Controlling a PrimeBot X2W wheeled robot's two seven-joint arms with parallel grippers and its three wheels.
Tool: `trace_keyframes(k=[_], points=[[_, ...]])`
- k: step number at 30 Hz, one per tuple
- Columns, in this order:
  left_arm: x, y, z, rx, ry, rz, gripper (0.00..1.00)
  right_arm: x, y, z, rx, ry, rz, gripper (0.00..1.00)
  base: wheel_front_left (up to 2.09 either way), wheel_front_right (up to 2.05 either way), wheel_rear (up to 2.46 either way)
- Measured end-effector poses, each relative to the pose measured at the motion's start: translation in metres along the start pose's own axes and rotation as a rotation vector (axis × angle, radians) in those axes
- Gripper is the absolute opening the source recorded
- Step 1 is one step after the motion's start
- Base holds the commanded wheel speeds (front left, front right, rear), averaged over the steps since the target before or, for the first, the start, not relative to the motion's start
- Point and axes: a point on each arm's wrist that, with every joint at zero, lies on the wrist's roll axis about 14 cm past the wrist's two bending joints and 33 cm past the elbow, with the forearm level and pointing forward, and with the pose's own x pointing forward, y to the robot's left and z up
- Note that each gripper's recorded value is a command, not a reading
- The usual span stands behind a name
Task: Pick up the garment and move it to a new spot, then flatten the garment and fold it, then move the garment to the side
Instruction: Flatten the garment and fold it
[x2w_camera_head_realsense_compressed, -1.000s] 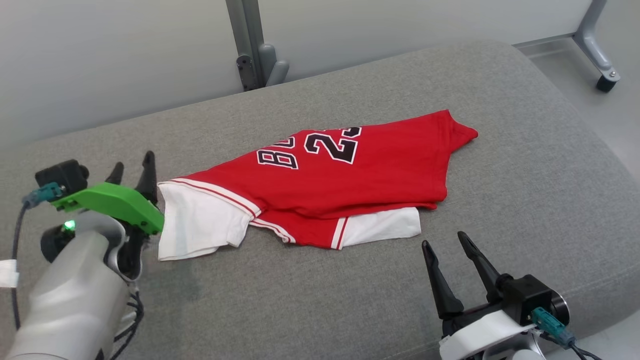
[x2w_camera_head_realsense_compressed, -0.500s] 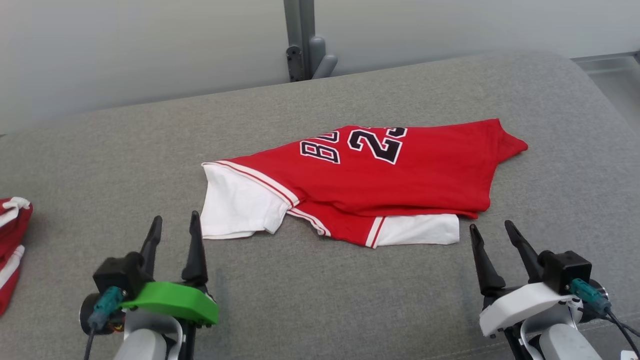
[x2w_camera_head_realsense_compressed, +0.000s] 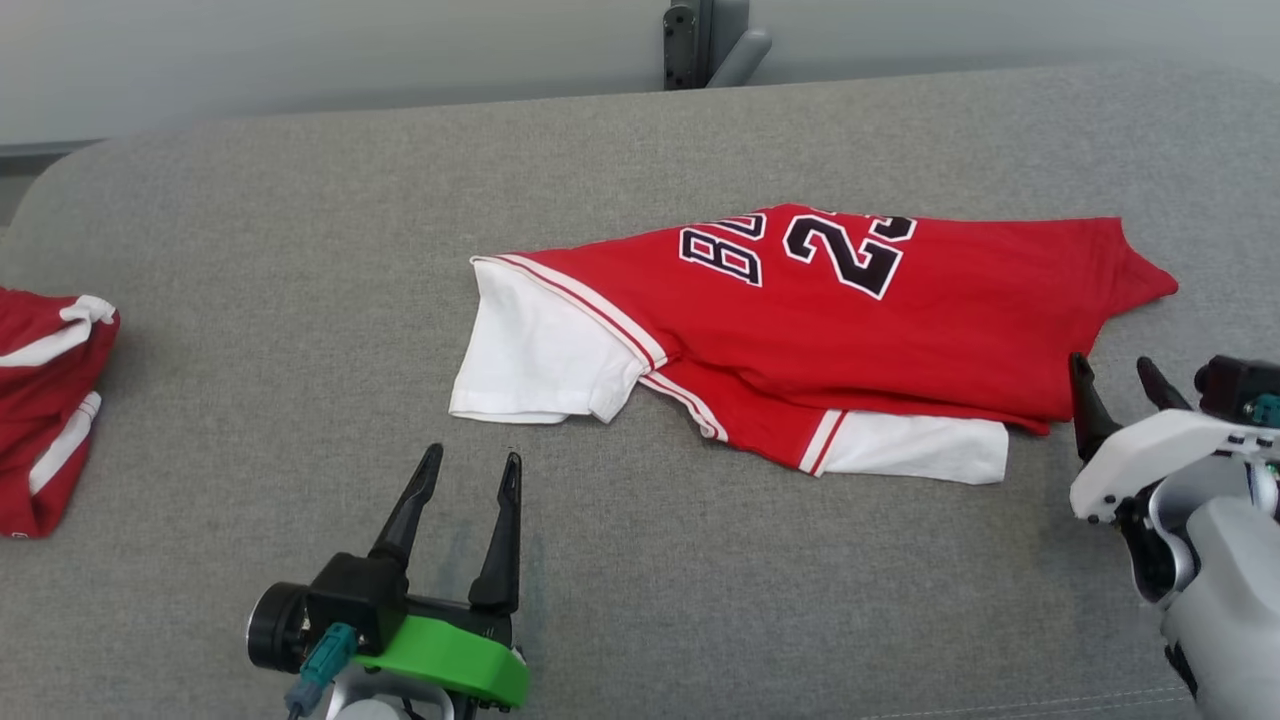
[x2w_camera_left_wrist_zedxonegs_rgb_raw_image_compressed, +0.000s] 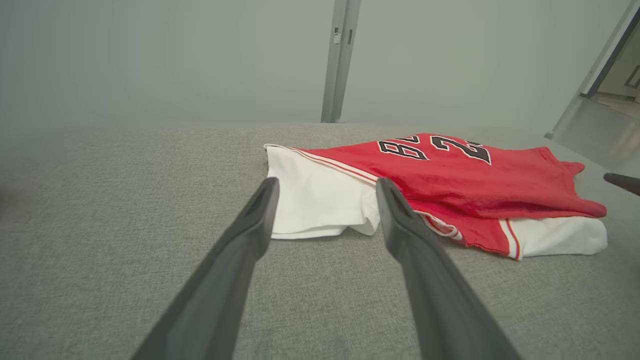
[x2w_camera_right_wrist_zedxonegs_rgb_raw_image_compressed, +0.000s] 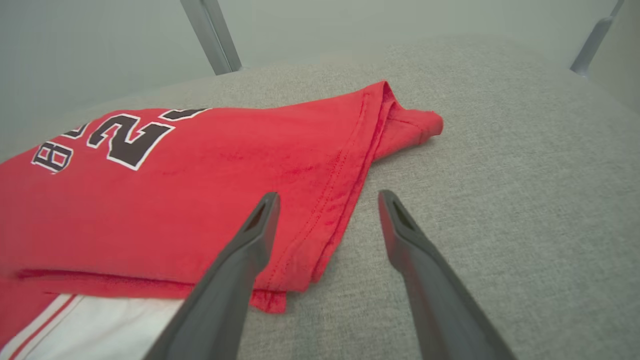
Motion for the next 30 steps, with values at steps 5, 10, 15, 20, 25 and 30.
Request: trace_keyframes(k=[5,10,15,20,25,30], points=[[0.002,0.0,-0.017,-0.004,0.047,-0.009,1.0,0.031,-0.009,-0.003,-0.012,0.076,-0.025,1.0,0.0,0.0,0.0],[0.01,0.005,-0.028,0.001,0.077,-0.01,1.0,0.051,-0.017,-0.028,-0.018,0.199,-0.058,1.0,0.0,0.0,0.0],[0.015,0.012,-0.036,-0.001,0.097,0.003,1.0,0.06,-0.014,-0.051,-0.016,0.295,-0.063,0.29,0.0,0.0,0.0],[0.014,0.011,-0.031,-0.006,0.084,0.004,1.0,0.061,-0.008,-0.043,-0.052,0.276,-0.037,0.0,0.0,0.0,0.0],[0.013,0.005,-0.026,-0.011,0.07,-0.008,1.0,0.066,-0.023,-0.012,-0.094,0.183,-0.058,0.0,0.0,0.0,0.0],[0.013,0.004,-0.025,-0.018,0.068,-0.007,1.0,0.089,-0.018,0.032,-0.132,0.071,-0.043,0.0,0.0,0.0,0.0]])
